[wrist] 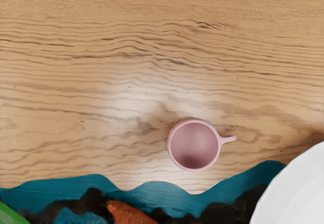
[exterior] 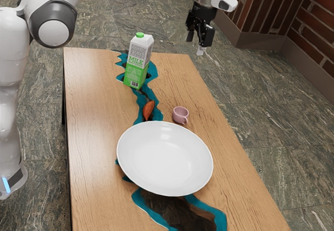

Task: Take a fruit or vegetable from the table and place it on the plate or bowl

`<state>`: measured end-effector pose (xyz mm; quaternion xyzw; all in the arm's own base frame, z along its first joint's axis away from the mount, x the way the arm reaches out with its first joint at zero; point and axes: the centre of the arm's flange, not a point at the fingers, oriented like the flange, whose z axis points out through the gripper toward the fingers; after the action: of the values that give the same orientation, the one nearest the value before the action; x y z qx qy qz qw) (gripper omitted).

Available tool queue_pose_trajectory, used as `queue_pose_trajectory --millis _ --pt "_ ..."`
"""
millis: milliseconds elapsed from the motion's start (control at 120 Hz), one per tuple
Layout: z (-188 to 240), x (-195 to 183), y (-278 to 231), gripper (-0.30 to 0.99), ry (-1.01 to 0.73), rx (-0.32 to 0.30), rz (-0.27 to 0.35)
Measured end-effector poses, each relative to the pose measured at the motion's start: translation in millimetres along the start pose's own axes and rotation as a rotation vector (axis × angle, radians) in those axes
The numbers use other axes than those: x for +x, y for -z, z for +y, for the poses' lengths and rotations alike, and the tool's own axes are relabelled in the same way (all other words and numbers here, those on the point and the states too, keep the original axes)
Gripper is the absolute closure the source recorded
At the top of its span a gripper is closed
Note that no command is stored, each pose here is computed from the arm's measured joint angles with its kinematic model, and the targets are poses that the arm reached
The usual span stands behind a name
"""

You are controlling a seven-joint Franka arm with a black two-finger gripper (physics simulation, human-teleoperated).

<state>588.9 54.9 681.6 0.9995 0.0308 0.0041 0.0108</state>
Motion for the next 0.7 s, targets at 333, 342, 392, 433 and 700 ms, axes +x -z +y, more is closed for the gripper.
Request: queue_pose_trajectory --millis 333,342,392,433,700 --pt "-3 0 0 0.0 -0.012 -0.006 0.002" --pt "-3 0 0 0.0 -0.013 -0.006 0.002" --pt "-3 0 0 0.0 -0.014 -0.007 0.002" --pt "-3 0 0 0.0 -0.016 -0.009 0.001" --pt "24 -44 103 0.0 -0.067 -0.007 0.172"
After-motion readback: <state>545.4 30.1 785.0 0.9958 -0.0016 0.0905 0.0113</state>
